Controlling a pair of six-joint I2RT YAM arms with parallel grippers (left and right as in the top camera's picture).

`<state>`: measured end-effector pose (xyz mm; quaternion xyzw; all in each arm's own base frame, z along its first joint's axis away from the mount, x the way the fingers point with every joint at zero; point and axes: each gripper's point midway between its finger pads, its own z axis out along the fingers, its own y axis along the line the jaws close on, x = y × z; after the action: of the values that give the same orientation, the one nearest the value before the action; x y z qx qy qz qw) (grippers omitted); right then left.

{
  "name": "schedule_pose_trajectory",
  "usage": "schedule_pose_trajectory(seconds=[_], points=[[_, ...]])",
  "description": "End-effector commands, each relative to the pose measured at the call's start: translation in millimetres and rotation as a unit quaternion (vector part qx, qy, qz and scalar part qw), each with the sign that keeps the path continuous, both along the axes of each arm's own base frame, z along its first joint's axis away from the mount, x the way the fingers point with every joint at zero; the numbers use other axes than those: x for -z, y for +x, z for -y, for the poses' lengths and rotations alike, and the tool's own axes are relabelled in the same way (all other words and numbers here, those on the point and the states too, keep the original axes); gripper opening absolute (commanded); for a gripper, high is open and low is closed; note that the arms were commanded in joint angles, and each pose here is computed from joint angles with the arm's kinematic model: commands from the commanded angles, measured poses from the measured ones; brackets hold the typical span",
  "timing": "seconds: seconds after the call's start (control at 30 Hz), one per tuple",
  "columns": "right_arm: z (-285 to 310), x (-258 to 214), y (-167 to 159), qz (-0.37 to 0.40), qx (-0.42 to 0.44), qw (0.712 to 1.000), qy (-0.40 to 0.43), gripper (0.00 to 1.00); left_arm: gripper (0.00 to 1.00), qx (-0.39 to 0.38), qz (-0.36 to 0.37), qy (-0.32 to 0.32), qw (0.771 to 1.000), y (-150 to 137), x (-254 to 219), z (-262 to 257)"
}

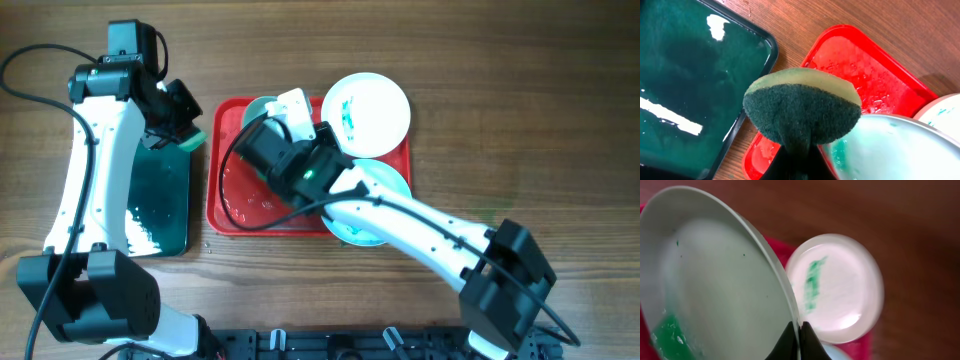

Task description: Clean dirty plates on tray and stack at the side

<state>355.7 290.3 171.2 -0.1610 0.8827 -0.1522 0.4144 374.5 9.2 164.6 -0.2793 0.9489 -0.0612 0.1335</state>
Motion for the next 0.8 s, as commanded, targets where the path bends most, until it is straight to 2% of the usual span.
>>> schedule_pose_trajectory(seconds=[0.0, 0.13, 0.23, 0.27, 0.33, 0.4, 0.47, 0.53, 0.67, 0.77], points=[[23, -58, -4, 0.156, 0.062, 0.979, -0.12, 0.04, 0.04, -0.009, 0.022, -0.013, 1.0, 5, -12, 2], [20, -97, -27, 0.242, 0.08, 0.946, -0.199, 0.04, 0.04, -0.009, 0.022, -0.013, 1.0, 6, -12, 2], [13, -97, -31, 0.236, 0.061, 0.945, -0.216, 0.04, 0.04, -0.01, 0.025, -0.022, 0.999, 7, -12, 2], [7, -84, -28, 0.207, 0.038, 0.957, -0.199, 0.04, 0.04, -0.009, 0.026, -0.025, 0.999, 7, -13, 3], [-13, -34, -20, 0.086, -0.037, 0.989, -0.116, 0.04, 0.04, -0.004, 0.027, -0.042, 0.999, 8, -13, 9], [-24, 3, -14, -0.025, -0.076, 0.997, -0.019, 0.04, 0.04, -0.002, 0.027, -0.045, 0.999, 7, -14, 10], [-30, 29, -10, -0.126, -0.098, 0.984, 0.082, 0.04, 0.04, -0.003, 0.027, -0.044, 0.999, 8, -14, 10], [-32, 55, -8, -0.207, -0.095, 0.959, 0.167, 0.04, 0.04, -0.003, 0.029, -0.044, 0.999, 8, -14, 10], [-35, 97, -14, -0.288, -0.087, 0.932, 0.203, 0.05, 0.04, 0.0, 0.029, -0.052, 0.998, 8, -14, 13], [-35, 122, -20, -0.317, -0.083, 0.925, 0.193, 0.23, 0.04, 0.001, 0.029, -0.055, 0.998, 8, -14, 14]])
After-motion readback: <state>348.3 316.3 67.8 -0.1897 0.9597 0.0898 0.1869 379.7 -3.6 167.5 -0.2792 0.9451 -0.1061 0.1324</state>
